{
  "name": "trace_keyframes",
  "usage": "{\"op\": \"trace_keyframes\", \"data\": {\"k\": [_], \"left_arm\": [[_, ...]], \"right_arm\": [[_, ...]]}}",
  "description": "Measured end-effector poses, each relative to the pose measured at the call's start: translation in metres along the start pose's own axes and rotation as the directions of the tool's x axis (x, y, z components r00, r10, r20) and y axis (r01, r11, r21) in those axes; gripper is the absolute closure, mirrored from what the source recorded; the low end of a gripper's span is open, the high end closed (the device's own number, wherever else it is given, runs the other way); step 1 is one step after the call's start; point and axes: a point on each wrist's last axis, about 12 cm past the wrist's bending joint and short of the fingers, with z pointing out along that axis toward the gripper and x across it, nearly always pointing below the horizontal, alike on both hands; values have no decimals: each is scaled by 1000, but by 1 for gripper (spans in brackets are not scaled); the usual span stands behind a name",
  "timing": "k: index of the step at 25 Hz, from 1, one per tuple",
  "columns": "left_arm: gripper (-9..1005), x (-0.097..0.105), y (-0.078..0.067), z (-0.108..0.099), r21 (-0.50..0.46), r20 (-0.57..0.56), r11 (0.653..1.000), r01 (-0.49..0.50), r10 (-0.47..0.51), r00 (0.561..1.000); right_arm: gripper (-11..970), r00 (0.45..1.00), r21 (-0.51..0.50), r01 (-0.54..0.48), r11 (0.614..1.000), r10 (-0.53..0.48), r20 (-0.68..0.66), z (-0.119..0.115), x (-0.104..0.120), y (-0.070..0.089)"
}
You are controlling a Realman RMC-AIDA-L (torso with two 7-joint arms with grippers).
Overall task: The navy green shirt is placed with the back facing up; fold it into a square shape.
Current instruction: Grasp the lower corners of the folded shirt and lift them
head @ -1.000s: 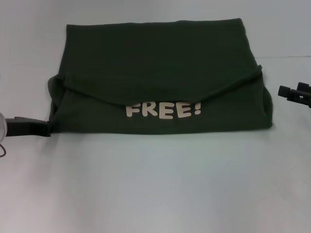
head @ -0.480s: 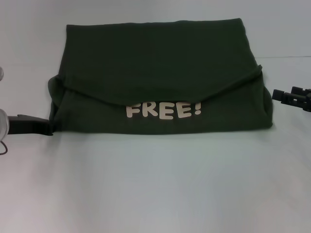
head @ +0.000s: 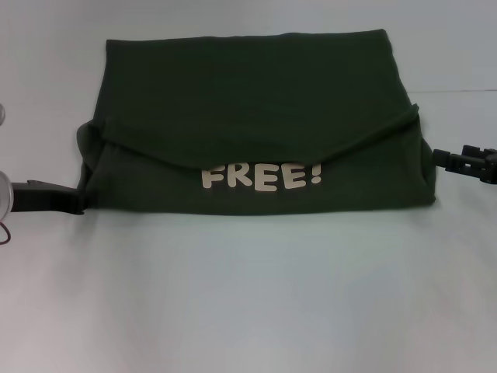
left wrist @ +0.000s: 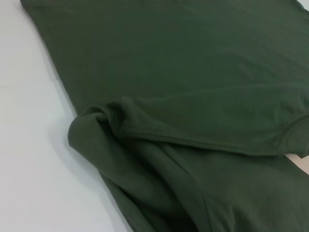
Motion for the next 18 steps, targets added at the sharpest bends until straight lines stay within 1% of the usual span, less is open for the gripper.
{"op": "trace_keyframes", "data": {"k": [10, 13, 16, 18], "left_arm": [[952, 0, 0, 0, -3, -11, 1000, -3, 3, 1000], [952, -1, 0, 0, -2, -10, 1000, -2, 2, 1000], [951, -2, -1, 1, 0, -10, 1000, -4, 4, 1000], [951, -3, -1, 1, 4, -10, 1000, -5, 5, 1000]], "right_arm": [[27, 1000, -7, 11, 1000, -11, -25, 3, 5, 3], [28, 999, -6, 19, 1000, -19, -49, 3, 7, 2], [28, 997, 1, 36, 999, -36, -70, 2, 5, 1], [28, 996, 3, 49, 999, -49, -77, 0, 0, 0]]}}
